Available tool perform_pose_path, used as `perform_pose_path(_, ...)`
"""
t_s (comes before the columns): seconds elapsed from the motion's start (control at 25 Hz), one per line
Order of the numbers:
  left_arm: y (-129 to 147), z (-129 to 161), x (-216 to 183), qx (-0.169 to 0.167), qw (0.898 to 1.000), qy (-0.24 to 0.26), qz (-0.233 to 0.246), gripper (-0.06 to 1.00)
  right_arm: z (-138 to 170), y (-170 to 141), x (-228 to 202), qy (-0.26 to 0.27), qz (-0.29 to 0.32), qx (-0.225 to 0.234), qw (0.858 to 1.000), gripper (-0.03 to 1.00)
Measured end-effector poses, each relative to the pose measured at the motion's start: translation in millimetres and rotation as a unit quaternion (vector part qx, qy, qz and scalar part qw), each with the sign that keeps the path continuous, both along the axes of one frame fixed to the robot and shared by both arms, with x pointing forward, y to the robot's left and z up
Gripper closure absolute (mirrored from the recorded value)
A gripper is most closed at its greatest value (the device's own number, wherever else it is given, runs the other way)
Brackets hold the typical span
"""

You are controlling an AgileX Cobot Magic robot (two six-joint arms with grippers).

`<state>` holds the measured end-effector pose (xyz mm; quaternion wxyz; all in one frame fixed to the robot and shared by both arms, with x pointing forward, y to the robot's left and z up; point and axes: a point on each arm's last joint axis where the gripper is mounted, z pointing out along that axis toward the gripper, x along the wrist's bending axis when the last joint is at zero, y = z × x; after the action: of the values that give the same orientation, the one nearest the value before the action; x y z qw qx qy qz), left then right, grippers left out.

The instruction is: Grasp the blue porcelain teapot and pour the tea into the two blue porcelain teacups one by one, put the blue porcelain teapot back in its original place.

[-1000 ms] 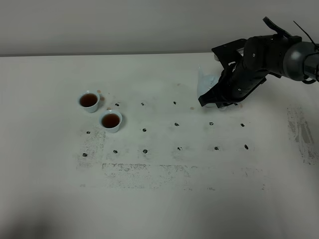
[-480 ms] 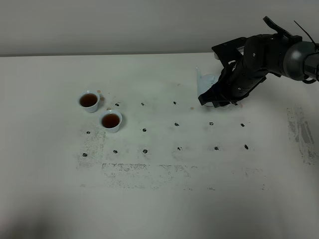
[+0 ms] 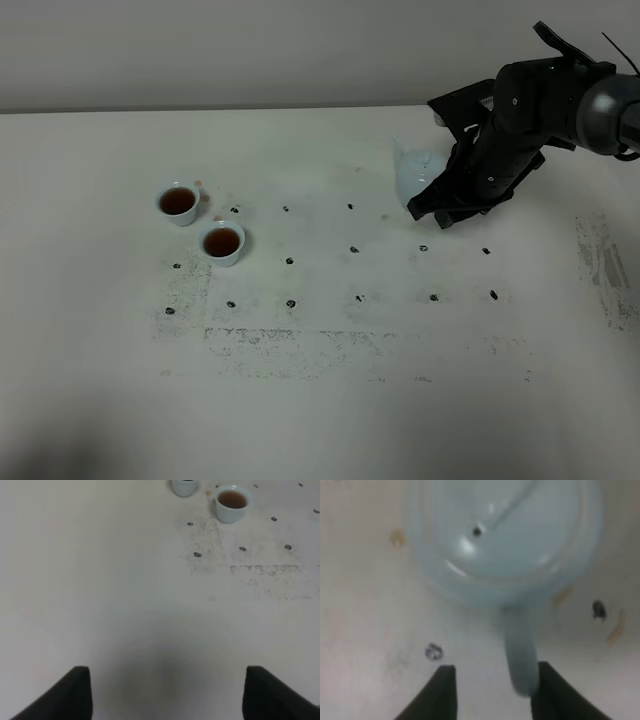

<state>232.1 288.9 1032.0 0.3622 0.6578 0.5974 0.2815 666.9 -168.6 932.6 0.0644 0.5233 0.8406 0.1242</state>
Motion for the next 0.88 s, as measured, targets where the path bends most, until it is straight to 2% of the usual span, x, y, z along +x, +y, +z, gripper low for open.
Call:
perform_pose_path(0.2,0.0,0.0,0.0,0.000,1.000,0.000,0.000,0.34,24.3,-3.7,-7.7,0.000,0.005,-0.010,1.000,0.63)
perform_pose_path(0.4,0.0,0.0,0.0,0.000,1.000,0.000,0.000,0.34,63.7,-21.8,-18.8,-0.003,-0.022,-0.015,1.000,0.63)
perform_pose_path(0.6,0.0,0.0,0.0,0.000,1.000,0.000,0.000,0.34,95.8,-67.3,-41.4,0.005,-0.089,-0.030,0.996,0.63)
perform_pose_path(0.88,0.0,0.0,0.0,0.000,1.000,0.000,0.000,0.34,125.1,-137.9,-120.7,-0.020,-0.181,-0.030,0.983,0.63)
